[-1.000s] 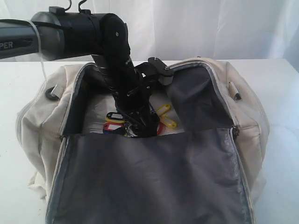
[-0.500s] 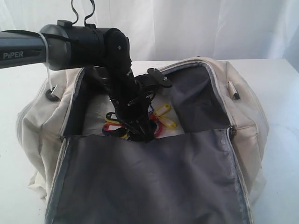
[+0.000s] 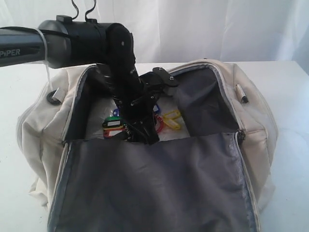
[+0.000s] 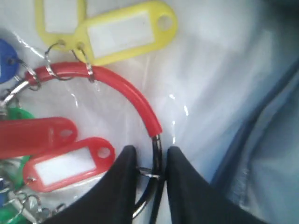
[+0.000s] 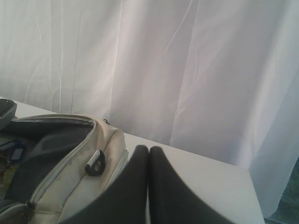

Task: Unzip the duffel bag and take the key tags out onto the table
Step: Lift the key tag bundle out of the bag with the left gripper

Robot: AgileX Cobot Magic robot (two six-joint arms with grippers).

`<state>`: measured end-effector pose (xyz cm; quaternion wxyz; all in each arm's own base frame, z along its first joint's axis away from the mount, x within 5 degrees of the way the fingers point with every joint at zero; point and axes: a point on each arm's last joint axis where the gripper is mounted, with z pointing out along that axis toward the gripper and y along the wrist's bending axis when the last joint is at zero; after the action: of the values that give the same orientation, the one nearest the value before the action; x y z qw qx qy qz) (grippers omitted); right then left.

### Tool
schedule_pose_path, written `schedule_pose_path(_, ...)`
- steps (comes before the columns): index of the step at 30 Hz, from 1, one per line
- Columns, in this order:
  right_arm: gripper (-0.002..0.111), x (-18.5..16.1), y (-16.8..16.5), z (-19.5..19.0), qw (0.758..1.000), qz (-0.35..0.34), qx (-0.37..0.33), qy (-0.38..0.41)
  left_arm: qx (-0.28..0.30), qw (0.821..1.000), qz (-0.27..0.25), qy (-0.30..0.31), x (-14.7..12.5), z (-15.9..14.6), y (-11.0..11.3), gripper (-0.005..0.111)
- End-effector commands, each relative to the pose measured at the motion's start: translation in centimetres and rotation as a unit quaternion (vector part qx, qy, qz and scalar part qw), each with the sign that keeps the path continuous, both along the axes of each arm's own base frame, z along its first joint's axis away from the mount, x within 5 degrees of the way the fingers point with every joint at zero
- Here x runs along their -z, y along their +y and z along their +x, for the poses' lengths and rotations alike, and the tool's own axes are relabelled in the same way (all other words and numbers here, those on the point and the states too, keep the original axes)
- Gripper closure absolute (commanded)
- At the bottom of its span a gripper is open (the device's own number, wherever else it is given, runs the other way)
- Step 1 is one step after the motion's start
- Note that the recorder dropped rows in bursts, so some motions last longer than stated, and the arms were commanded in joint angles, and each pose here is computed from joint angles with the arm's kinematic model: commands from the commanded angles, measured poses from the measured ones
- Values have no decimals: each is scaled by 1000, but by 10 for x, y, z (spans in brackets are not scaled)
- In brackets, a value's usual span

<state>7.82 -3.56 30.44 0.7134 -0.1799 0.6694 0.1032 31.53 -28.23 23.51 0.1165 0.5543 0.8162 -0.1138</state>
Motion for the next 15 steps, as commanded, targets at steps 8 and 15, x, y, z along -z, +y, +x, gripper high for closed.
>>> schedule_pose_path(8,108,0,-1,0,1000,2,6,-4,-4,994,-75,-75,-89,-12,5,107)
schedule_pose_path(15,108,0,-1,1,1000,1,7,-4,-3,991,-95,-99,-115,-19,11,107)
